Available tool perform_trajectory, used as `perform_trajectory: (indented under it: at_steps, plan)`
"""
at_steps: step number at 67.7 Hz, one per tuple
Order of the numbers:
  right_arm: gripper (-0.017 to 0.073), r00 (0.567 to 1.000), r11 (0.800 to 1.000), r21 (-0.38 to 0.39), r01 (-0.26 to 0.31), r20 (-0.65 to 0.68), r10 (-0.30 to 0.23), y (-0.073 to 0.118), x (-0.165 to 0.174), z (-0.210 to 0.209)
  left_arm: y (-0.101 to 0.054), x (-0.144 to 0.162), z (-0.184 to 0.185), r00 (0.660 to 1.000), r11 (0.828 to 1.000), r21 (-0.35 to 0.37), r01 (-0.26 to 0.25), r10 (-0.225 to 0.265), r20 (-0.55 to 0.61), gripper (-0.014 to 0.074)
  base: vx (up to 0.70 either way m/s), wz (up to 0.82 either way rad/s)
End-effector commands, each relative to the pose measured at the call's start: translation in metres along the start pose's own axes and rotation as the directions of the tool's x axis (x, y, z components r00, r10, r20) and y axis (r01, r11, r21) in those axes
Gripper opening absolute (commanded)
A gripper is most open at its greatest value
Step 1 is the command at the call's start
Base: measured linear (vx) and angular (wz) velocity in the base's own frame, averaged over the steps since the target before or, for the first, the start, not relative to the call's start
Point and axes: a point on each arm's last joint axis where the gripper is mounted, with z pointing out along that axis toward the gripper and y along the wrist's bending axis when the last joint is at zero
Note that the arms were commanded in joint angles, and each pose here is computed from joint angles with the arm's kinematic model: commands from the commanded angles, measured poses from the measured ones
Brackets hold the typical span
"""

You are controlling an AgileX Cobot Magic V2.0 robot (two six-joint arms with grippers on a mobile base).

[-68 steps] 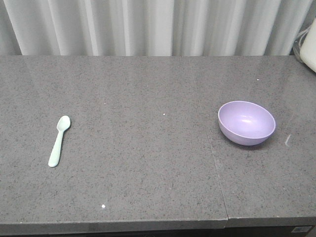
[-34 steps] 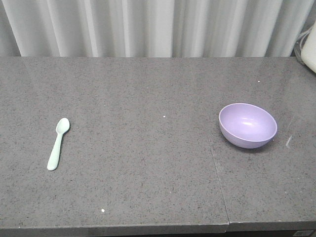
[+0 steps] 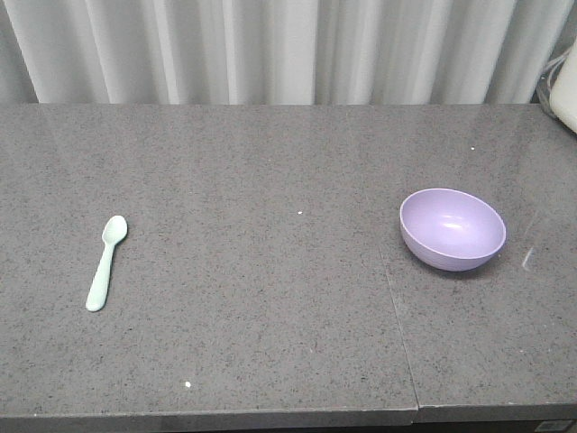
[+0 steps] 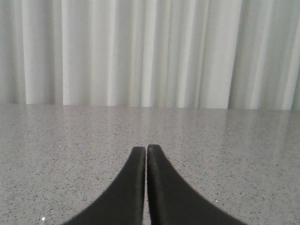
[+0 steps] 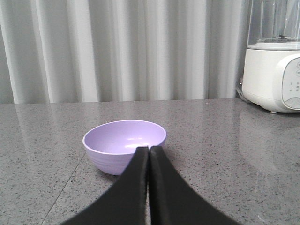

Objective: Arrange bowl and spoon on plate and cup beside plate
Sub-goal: 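Lower both grippers, left over the white spoon, right near bowl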

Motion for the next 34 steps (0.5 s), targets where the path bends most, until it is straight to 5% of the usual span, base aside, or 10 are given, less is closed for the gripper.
perform_trajectory:
  at_steps: [1, 34]
  plan:
    - [-0.0010, 0.997, 1.000, 0.004, 0.008, 0.080, -0.009, -0.0002, -0.0052, -0.0007, -0.0015, -0.0129, -0.0021, 0.995, 1.000, 0.014, 0.010, -0.012, 0.099, -0.0006, 0.00, 0.00]
    - [-0.0010, 0.997, 1.000, 0.004, 0.008, 0.080, -0.009, -0.0002, -0.0052, -0.0007, -0.0015, -0.0129, -0.0021, 0.995, 1.000, 0.014, 0.010, -0.012, 0.099, -0.0006, 0.00, 0.00]
